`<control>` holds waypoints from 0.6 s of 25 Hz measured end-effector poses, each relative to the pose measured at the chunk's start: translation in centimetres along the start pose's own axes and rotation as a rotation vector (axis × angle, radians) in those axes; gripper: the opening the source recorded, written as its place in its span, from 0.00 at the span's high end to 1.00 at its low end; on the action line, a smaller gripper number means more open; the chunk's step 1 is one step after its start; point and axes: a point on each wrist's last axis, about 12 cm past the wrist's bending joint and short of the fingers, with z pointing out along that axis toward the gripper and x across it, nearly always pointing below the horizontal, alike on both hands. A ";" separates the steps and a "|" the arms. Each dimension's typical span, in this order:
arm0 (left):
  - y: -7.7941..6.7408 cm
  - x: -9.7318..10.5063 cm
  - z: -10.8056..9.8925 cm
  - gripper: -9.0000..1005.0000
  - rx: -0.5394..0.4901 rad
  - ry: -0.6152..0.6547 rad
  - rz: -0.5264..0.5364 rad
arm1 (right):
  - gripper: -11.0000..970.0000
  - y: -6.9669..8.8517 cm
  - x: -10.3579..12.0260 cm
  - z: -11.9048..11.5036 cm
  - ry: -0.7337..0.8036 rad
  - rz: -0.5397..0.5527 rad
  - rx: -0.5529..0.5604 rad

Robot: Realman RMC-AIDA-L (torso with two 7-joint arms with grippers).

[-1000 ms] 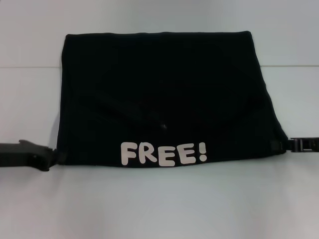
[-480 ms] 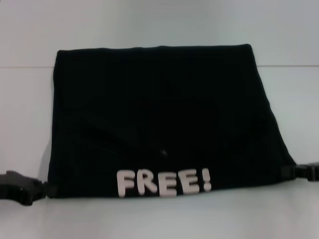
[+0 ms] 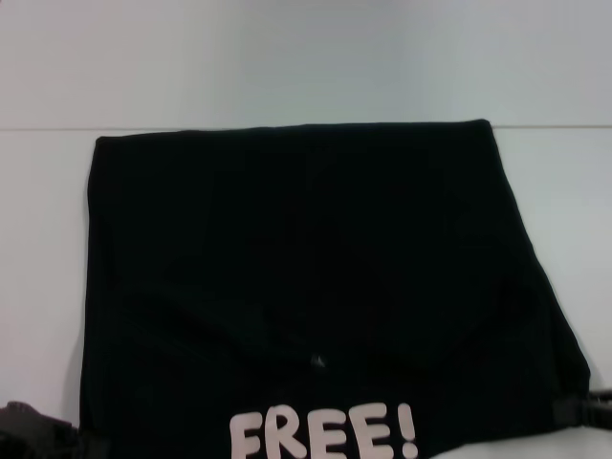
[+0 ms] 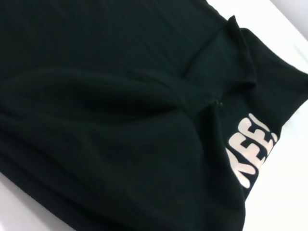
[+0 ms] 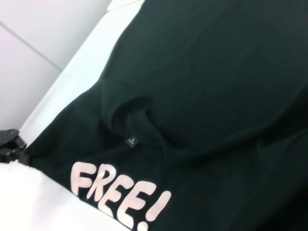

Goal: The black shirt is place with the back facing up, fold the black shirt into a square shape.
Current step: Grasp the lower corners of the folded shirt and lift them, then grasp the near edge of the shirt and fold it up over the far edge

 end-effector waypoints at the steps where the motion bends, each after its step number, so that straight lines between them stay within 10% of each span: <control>1: -0.1 0.2 -0.1 0.96 0.008 -0.001 -0.006 | 0.95 0.1 0.4 -0.1 0.003 -0.002 -0.008; 15: -1.0 0.6 -0.1 0.96 0.090 -0.005 -0.018 | 0.95 1.1 2.7 -1.4 0.045 -0.006 -0.073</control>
